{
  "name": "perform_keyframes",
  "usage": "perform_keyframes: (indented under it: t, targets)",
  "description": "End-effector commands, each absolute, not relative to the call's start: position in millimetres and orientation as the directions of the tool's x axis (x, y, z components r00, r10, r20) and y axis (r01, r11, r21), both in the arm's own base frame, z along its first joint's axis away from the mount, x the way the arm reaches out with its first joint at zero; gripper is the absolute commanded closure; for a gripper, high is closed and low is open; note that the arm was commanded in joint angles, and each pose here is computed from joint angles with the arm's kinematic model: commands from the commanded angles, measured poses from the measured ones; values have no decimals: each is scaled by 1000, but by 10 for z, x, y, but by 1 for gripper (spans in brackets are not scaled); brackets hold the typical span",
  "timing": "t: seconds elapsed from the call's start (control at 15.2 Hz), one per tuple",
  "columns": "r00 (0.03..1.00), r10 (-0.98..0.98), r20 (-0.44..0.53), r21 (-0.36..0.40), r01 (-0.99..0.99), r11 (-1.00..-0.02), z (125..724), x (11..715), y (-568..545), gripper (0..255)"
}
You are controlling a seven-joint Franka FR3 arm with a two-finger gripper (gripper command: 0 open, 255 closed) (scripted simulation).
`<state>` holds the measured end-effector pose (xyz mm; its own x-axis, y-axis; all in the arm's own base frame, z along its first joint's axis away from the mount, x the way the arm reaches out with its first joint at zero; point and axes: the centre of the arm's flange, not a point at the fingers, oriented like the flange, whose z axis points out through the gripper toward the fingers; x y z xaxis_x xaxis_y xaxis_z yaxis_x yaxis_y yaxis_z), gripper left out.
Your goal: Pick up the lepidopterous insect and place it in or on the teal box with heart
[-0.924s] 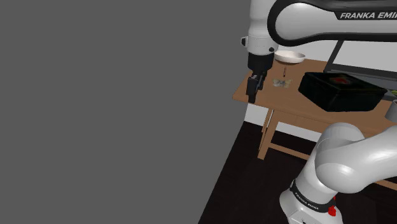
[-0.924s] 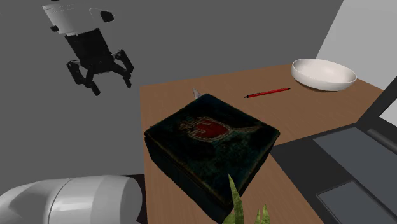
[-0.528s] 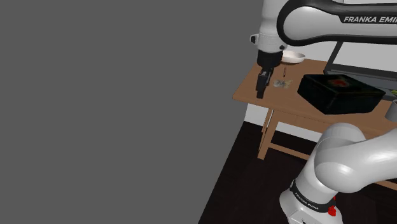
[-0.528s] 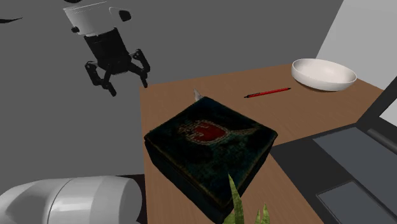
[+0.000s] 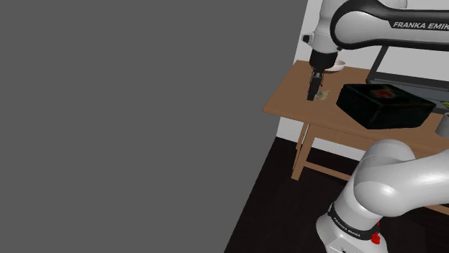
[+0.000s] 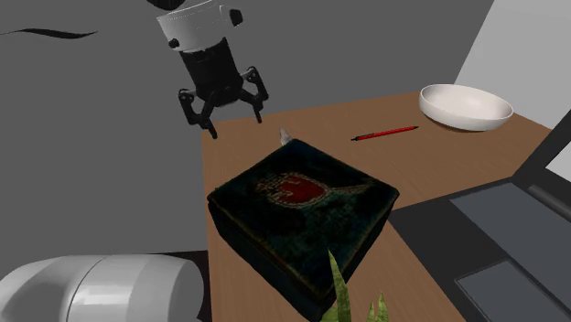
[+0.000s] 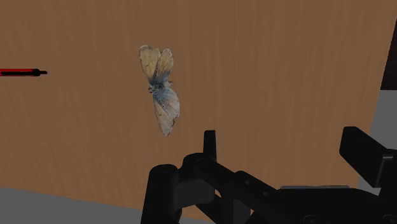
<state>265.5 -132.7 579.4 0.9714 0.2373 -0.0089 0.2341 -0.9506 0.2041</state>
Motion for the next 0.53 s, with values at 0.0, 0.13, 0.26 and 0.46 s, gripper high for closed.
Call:
perform_keyframes:
  t: [0.0, 0.13, 0.26, 0.46]
  targets:
    - [967, 256, 0, 217, 250, -944, 5807, 2597, -1597, 0]
    - [962, 273, 9, 228, 264, -937, 5826, 2558, -1848, 0]
    - [957, 290, 18, 240, 277, -930, 5847, 2524, -2100, 0]
    - [954, 298, 23, 245, 284, -927, 5808, 2513, -2239, 0]
